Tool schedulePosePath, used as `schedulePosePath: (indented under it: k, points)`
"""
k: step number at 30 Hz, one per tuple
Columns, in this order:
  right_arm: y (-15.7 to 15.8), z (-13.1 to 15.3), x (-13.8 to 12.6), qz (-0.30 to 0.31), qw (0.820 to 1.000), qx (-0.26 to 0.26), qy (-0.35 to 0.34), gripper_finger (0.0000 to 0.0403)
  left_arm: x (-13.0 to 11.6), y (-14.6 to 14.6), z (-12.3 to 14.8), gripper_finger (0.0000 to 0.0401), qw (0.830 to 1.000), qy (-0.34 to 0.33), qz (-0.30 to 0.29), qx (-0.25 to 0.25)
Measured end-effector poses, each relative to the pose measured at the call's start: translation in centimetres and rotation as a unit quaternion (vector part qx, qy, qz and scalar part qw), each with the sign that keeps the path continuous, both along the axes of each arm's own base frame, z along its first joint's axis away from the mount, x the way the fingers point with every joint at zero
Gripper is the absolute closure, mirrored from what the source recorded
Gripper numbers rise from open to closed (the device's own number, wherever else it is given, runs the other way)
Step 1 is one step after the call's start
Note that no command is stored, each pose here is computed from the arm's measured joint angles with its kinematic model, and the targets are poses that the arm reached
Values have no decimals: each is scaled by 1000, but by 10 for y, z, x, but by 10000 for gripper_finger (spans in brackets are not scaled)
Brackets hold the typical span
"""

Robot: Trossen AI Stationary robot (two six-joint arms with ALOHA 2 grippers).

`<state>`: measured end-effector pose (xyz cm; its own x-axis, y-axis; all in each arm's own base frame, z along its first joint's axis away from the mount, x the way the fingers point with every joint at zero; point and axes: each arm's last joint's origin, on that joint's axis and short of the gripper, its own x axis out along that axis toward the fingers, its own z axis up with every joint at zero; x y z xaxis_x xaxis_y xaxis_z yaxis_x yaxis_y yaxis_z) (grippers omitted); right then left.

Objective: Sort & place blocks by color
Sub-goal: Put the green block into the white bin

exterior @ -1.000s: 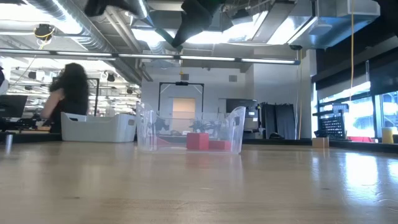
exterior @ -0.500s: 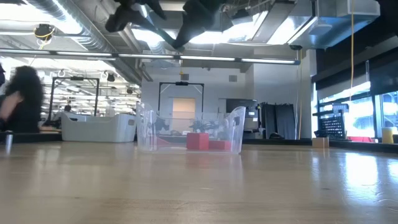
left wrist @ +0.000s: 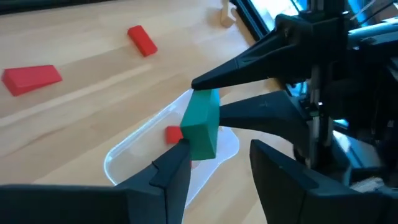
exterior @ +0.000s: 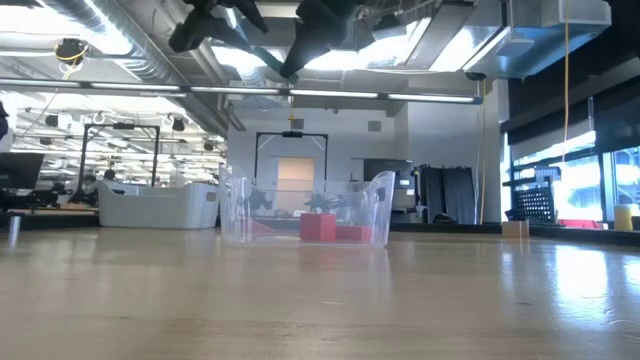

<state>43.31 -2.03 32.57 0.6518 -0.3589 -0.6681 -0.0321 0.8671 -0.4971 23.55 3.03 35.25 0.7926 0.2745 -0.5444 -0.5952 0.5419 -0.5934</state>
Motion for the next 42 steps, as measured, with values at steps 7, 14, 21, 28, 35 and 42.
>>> schedulePosePath:
  k: [7, 14, 21, 28, 35, 42]
  points:
    - [1, 1, 0, 4, 1000, 3, -4, 303, -11, -5, 4, 245, 1000, 6, 19, 20]
    - [0, 1, 1, 2, 1000, 2, -5, 303, -13, -5, 4, 245, 999, 10, 29, 15]
    - [0, 2, 1, 2, 1000, 1, -9, 303, -12, -5, 3, 245, 999, 4, 41, -1]
    - [0, 2, 2, 1, 1000, 1, -13, 303, -3, -4, -1, 245, 999, 3, 46, -8]
    - [0, 2, 2, 1, 1000, 1, -13, 303, 12, 0, -10, 245, 999, 14, 50, 0]
    - [0, 2, 2, 3, 1000, 3, -16, 303, 13, 1, -11, 252, 998, 21, 45, 25]
